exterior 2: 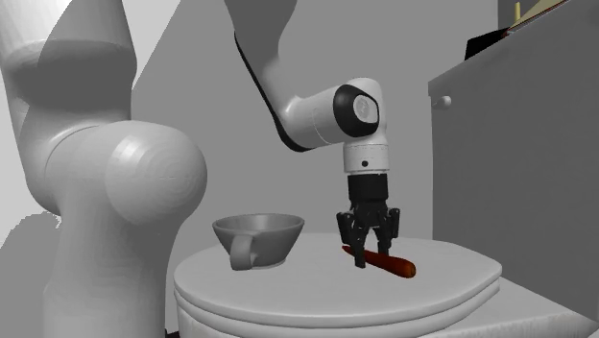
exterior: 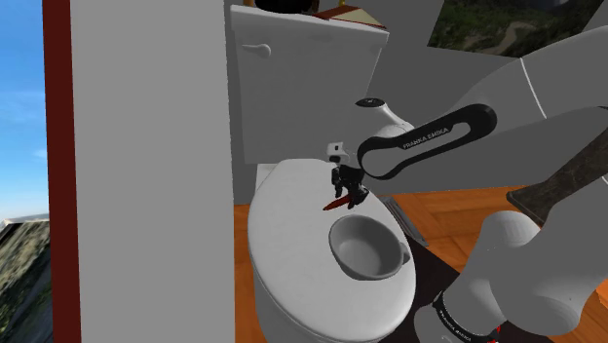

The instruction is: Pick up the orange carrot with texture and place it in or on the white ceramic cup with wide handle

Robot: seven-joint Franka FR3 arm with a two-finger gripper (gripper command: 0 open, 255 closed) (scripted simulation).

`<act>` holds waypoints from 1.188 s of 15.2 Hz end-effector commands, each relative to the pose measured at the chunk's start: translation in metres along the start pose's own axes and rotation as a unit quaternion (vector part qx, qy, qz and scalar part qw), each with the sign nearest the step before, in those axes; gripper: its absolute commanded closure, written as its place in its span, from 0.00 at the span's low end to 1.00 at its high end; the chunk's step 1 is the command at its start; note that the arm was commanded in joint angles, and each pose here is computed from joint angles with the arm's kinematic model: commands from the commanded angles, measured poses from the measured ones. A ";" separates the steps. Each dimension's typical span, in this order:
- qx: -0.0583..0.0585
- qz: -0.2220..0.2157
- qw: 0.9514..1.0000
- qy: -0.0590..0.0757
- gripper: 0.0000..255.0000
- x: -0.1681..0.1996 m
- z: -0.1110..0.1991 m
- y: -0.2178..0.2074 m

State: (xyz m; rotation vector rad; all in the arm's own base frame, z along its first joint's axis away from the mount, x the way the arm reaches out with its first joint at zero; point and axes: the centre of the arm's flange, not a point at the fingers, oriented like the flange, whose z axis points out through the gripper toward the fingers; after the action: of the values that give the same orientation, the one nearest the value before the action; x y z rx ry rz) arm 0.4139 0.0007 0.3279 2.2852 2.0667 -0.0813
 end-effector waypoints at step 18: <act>-0.001 0.000 1.000 0.000 1.00 -0.005 -0.056 0.001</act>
State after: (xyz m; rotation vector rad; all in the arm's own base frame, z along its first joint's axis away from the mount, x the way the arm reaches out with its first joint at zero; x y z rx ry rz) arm 0.4148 0.0006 0.3794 2.2842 2.0652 -0.0792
